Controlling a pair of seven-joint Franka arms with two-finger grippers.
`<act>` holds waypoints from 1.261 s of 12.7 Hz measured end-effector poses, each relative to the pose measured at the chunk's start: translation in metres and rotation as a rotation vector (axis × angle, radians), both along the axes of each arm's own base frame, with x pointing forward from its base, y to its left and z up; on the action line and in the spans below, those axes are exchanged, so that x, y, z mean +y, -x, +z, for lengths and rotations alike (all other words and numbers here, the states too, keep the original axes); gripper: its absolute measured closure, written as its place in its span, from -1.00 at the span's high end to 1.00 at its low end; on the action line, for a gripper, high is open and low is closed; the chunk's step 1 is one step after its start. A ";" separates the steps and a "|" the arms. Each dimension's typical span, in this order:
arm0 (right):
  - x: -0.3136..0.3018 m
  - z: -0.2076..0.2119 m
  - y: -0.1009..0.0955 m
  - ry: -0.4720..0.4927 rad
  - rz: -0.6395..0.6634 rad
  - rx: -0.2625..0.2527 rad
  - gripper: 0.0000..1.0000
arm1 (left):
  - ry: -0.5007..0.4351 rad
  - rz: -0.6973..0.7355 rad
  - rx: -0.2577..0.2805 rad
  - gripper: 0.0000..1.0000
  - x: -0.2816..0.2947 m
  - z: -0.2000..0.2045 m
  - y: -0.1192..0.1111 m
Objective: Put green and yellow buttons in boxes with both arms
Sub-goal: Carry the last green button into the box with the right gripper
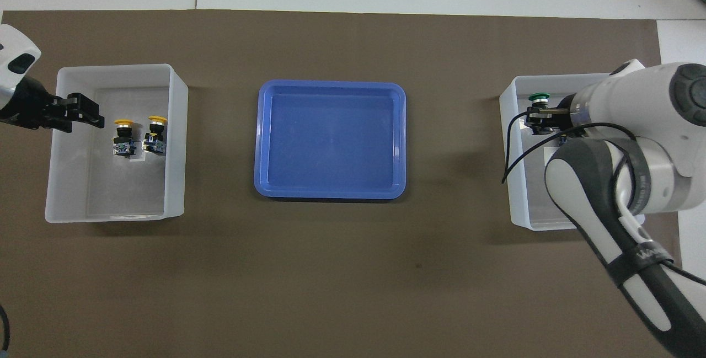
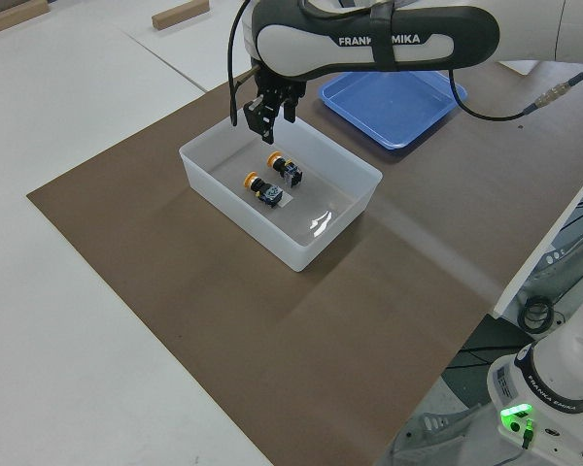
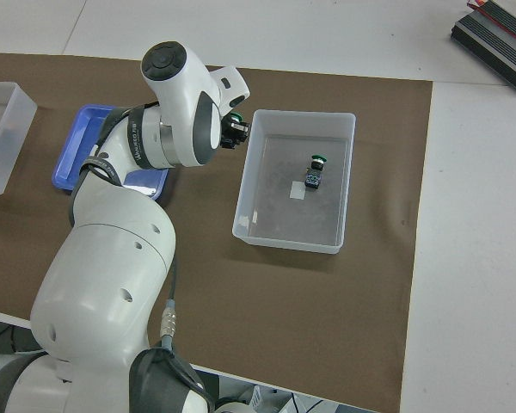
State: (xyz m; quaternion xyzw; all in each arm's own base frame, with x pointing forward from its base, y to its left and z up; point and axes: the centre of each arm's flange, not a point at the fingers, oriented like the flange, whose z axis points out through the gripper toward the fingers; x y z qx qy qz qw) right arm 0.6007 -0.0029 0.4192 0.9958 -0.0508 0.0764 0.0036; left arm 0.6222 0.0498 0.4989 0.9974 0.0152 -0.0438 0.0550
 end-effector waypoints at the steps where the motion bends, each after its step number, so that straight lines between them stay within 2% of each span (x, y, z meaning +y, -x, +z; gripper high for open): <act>1: -0.020 -0.008 0.004 -0.002 0.002 0.017 -0.18 | 0.001 -0.010 0.027 0.34 -0.001 0.025 0.005; 3: -0.032 -0.025 0.013 -0.004 0.001 0.040 -0.18 | -0.017 -0.025 0.058 0.34 -0.002 0.062 0.018; 4: -0.034 -0.035 0.015 -0.001 0.013 0.028 -0.18 | -0.034 -0.032 0.058 0.34 -0.004 0.084 0.029; 6: -0.038 -0.067 0.020 0.008 0.058 0.017 -0.18 | -0.064 -0.063 0.059 0.33 -0.020 0.131 0.062; 8: -0.040 -0.090 0.025 0.012 0.098 0.039 -0.18 | -0.097 -0.103 0.057 0.33 -0.043 0.161 0.089; 10: -0.042 -0.099 0.027 0.016 0.119 0.039 -0.18 | -0.116 -0.134 0.059 0.34 -0.061 0.168 0.104; 11: -0.045 -0.102 0.028 0.018 0.121 0.027 -0.18 | -0.118 -0.139 0.063 0.37 -0.064 0.161 0.107; 12: -0.047 -0.105 0.030 0.020 0.119 0.019 -0.18 | -0.120 -0.139 0.044 0.39 -0.064 0.150 0.107; 13: -0.047 -0.106 0.031 0.020 0.119 0.015 -0.04 | -0.122 -0.140 0.017 0.42 -0.065 0.135 0.105; 15: -0.047 -0.106 0.030 0.021 0.119 0.012 0.41 | -0.126 -0.152 -0.018 0.42 -0.072 0.104 0.111; 16: -0.047 -0.105 0.030 0.021 0.118 0.010 0.72 | -0.129 -0.162 -0.030 0.42 -0.080 0.094 0.117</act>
